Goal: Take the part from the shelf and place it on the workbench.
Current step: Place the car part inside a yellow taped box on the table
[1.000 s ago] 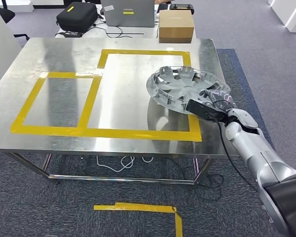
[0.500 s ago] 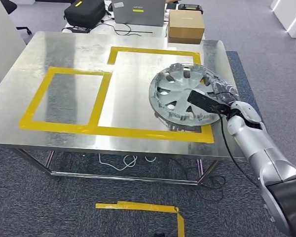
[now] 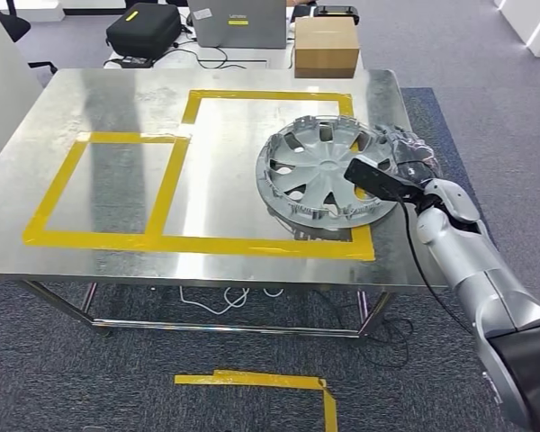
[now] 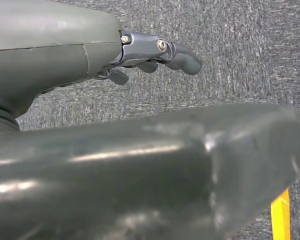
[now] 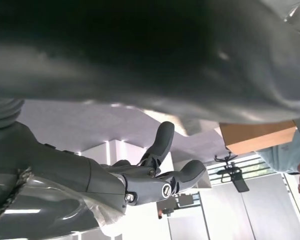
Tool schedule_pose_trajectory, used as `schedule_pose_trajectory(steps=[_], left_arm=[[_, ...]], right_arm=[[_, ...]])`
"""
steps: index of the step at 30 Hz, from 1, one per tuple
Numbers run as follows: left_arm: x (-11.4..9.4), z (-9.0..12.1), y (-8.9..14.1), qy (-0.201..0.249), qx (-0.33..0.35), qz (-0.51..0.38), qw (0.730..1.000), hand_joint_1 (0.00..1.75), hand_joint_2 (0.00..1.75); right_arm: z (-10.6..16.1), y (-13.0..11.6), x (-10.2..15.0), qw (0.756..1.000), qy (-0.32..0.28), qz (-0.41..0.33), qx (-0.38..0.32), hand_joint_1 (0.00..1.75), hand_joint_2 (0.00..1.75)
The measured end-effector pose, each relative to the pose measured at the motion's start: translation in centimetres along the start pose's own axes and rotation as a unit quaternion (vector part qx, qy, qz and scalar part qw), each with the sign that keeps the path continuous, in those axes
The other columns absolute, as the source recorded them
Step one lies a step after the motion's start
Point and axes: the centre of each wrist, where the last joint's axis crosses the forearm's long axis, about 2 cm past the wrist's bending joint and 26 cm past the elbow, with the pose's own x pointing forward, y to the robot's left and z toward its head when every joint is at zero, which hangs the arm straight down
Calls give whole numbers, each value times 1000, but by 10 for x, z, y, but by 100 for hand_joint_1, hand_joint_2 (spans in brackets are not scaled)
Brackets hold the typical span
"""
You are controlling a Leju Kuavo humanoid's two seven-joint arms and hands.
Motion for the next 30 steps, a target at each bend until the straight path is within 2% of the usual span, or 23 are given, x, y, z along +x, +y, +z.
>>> schedule_pose_trajectory(steps=[5, 9, 12, 15, 20, 25, 30], left_arm=[[3, -1, 0, 4, 7, -2, 1000, 0, 0], [3, -1, -2, 28, 19, -5, 999, 0, 0], [0, 3, -4, 64, 37, -12, 997, 0, 0], [-4, 6, -6, 87, 53, -9, 995, 0, 0], [-3, 7, -9, 100, 63, 7, 993, 0, 0], [-5, 8, -9, 107, 68, 14, 992, 0, 0], [-5, 8, -9, 108, 72, 18, 991, 0, 0]], right_arm=[[-3, -1, 8, 998, -19, 64, 18, 0, 0], [-4, 3, 14, 997, -24, 66, 12, 0, 0], [2, 10, 13, 999, -22, 35, -13, 0, 0], [7, 14, 15, 999, -9, -26, -35, 0, 0], [0, -19, 29, 988, -9, -124, -95, 0, 0], [-2, -38, 41, 979, -27, -148, -135, 0, 0], [-1, -40, 43, 975, -31, -149, -160, 0, 0]])
